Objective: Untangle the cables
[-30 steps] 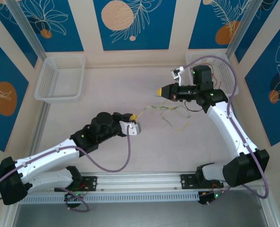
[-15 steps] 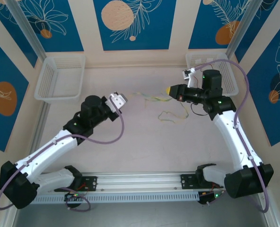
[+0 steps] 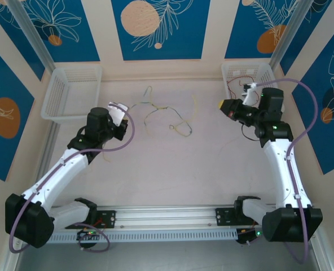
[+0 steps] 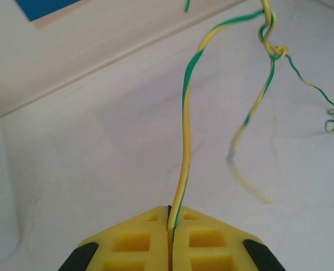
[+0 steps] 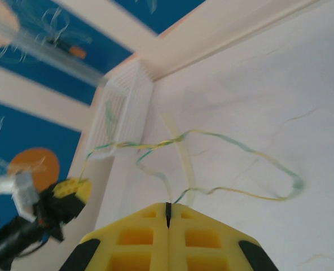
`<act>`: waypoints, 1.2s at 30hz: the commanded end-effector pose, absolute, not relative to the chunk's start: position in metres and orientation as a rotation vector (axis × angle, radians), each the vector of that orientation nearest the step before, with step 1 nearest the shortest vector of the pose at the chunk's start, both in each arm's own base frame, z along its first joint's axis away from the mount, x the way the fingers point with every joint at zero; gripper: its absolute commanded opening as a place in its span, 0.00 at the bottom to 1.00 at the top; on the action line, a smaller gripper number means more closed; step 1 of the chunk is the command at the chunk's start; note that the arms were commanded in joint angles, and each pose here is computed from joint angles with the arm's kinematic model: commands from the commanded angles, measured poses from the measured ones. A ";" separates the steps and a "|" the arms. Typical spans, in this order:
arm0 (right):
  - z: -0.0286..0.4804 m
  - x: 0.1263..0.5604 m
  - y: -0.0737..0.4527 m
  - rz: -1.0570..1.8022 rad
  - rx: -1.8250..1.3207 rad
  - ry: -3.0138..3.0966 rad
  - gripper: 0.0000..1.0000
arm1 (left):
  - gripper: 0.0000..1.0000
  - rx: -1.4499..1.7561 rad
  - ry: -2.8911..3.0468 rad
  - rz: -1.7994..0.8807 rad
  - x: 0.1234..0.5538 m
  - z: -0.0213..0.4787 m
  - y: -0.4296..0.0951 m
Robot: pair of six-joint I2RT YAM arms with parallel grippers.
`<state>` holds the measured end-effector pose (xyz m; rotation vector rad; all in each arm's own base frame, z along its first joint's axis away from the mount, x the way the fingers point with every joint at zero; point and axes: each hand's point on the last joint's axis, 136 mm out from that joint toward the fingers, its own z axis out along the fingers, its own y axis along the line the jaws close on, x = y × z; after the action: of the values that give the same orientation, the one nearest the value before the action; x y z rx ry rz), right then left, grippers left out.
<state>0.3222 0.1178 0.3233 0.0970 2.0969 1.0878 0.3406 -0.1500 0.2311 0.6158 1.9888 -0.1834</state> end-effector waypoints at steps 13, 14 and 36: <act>0.347 0.326 0.211 1.111 -0.215 2.141 0.63 | 0.00 0.861 1.786 -0.499 0.288 0.272 -0.218; 0.344 0.328 0.216 1.141 -0.222 2.163 0.63 | 0.00 0.863 1.783 -0.492 0.287 0.272 -0.218; 0.290 0.339 0.268 1.252 -0.167 2.405 0.00 | 0.00 0.765 1.831 -0.323 0.304 0.262 -0.205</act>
<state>0.3406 0.2776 0.2784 -0.1934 2.4357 1.2959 0.2940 -0.2146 0.2574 0.8335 1.8407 -0.4059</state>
